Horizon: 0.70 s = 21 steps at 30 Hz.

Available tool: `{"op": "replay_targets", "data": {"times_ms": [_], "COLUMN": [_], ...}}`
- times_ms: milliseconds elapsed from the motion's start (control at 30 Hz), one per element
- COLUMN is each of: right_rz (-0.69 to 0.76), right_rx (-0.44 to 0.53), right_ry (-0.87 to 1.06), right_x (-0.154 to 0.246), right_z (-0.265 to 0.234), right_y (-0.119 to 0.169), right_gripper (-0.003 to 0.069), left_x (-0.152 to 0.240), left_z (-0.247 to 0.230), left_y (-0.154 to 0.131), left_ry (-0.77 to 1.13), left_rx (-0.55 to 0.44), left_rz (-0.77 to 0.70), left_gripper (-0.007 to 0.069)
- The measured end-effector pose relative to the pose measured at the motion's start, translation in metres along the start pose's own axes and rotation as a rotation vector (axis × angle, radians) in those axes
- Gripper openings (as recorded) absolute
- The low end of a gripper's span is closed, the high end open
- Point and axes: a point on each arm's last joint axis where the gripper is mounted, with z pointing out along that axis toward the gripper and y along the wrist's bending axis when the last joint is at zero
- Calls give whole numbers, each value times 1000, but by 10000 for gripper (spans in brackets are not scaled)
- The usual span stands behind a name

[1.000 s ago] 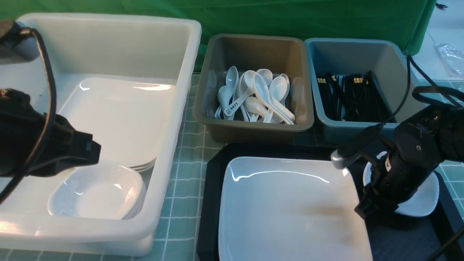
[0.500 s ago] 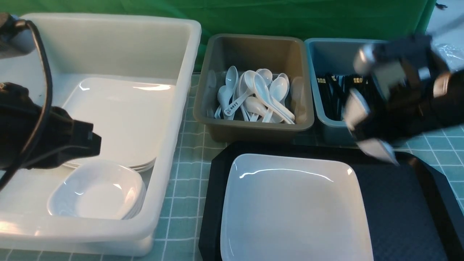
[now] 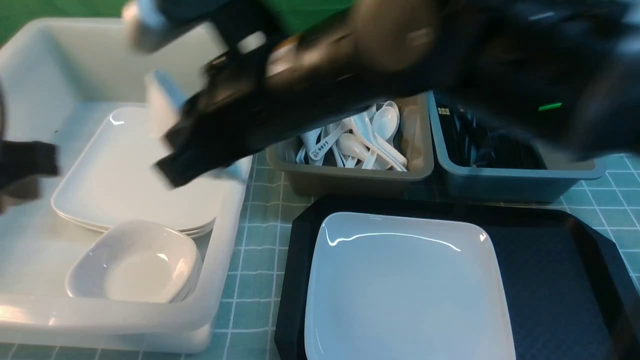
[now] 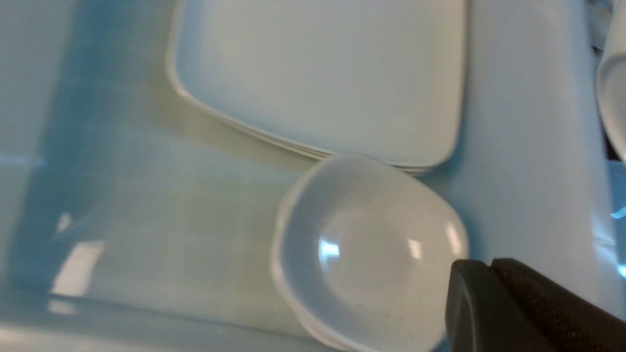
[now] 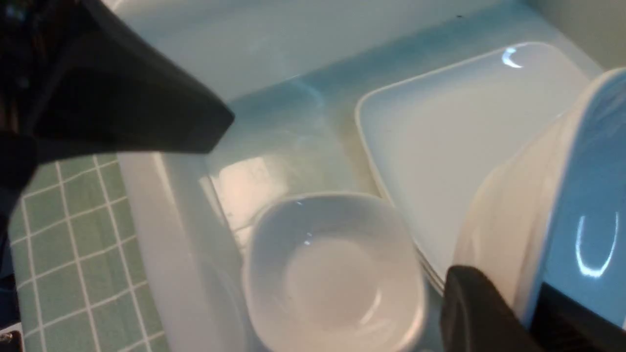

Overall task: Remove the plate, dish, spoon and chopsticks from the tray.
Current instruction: Use the right arm to put the small plate into the large storage box on the left

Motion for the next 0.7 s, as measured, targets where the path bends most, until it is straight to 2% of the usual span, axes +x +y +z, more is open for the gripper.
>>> {"op": "replay_targets", "data": {"times_ms": [67, 267, 433, 500, 533, 567, 700], "right_rz": [-11, -42, -67, -69, -68, -68, -53], "right_rx": [-27, -82, -96, -101, -107, -108, -137], "right_ry": [25, 124, 147, 153, 165, 167, 226], "right_x": [2, 25, 35, 35, 36, 37, 39], "right_z": [25, 83, 100, 101, 101, 101, 94], "right_y": [7, 22, 29, 31, 31, 31, 34], "right_gripper": [60, 60, 87, 129, 203, 225, 484], "left_x": [2, 9, 10, 10, 10, 10, 11], "left_z": [-10, -23, -23, -23, -23, -23, -23], "left_y": [6, 10, 10, 10, 10, 10, 9], "left_ry": [-34, -51, -42, -40, -39, -39, -30], "left_rx": [-33, -27, -25, -24, -22, -21, -10], "left_rz": [-16, -35, -38, -38, -39, -40, -38], "left_gripper": [10, 10, 10, 10, 10, 10, 10]}}
